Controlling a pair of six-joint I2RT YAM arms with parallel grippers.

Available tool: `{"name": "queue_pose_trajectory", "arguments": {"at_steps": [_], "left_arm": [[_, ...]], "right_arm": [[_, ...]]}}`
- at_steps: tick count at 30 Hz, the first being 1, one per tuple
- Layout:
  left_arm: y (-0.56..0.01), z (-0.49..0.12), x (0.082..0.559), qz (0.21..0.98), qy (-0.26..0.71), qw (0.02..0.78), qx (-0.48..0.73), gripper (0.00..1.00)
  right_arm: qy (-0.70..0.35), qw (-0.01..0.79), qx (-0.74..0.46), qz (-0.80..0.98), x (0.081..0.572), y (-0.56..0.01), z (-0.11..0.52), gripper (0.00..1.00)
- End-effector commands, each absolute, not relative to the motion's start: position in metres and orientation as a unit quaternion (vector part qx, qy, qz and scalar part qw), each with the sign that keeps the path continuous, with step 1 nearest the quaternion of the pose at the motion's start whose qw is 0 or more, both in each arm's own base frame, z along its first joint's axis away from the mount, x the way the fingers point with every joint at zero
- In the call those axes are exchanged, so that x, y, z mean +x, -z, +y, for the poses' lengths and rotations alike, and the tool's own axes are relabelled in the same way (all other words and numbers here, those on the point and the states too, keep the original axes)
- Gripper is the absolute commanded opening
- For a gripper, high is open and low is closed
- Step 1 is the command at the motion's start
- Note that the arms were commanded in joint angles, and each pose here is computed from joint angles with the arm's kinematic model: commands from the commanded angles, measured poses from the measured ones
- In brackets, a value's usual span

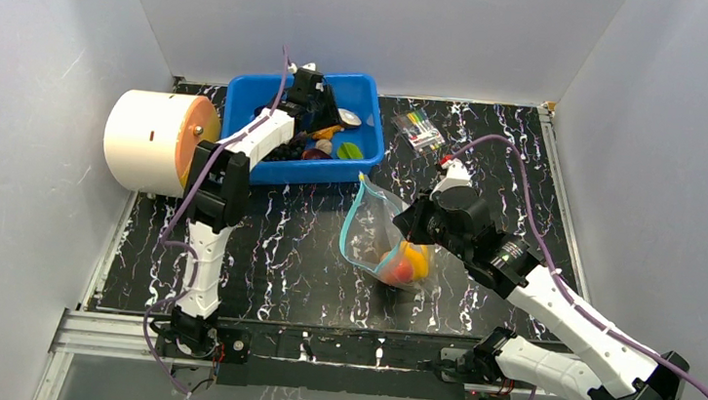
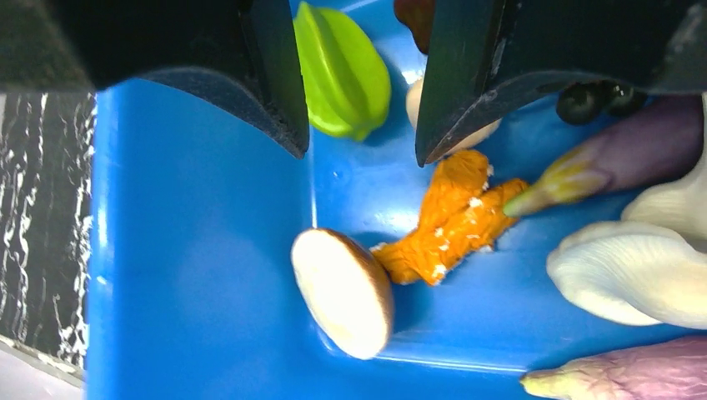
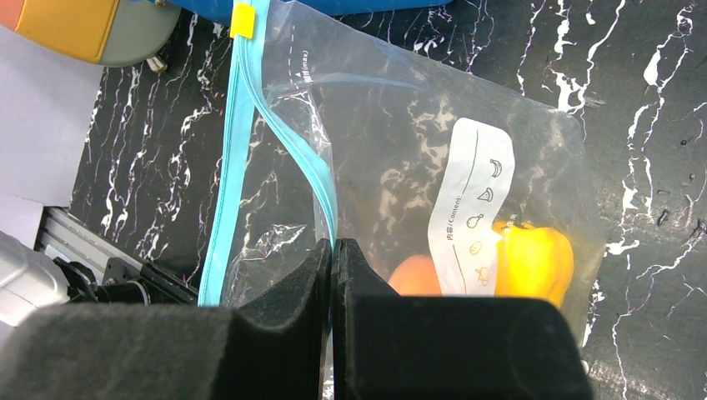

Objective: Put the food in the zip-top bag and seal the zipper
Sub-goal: Pick up the fake vegetable from the bin.

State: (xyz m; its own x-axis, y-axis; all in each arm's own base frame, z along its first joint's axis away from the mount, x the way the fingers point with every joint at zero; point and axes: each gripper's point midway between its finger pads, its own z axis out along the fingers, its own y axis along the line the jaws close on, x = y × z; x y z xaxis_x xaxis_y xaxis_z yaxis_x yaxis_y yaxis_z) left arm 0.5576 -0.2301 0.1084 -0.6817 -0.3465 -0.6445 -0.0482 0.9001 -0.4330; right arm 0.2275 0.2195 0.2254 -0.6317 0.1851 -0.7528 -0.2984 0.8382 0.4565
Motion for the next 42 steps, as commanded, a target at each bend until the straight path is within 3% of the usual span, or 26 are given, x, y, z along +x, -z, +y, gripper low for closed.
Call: {"name": "queue_pose_trajectory", "arguments": {"at_steps": [1, 12, 32, 42], "left_arm": [[-0.134, -0.224, 0.587, 0.868, 0.208, 0.426, -0.146, 0.5], [-0.111, -0.24, 0.617, 0.856, 0.254, 0.424, -0.149, 0.49], [-0.083, -0.246, 0.626, 0.852, 0.275, 0.407, -0.18, 0.44], [-0.098, -0.251, 0.625, 0.845, 0.295, 0.413, -0.17, 0.05]], "right_arm": [[-0.299, 0.462, -0.035, 0.835, 0.236, -0.256, 0.225, 0.0], [-0.289, 0.464, -0.038, 0.837, 0.237, -0.254, 0.222, 0.0], [-0.282, 0.47, -0.034, 0.836, 0.236, -0.261, 0.217, 0.0], [-0.283, 0.468, -0.033, 0.837, 0.234, -0.262, 0.215, 0.0]]}}
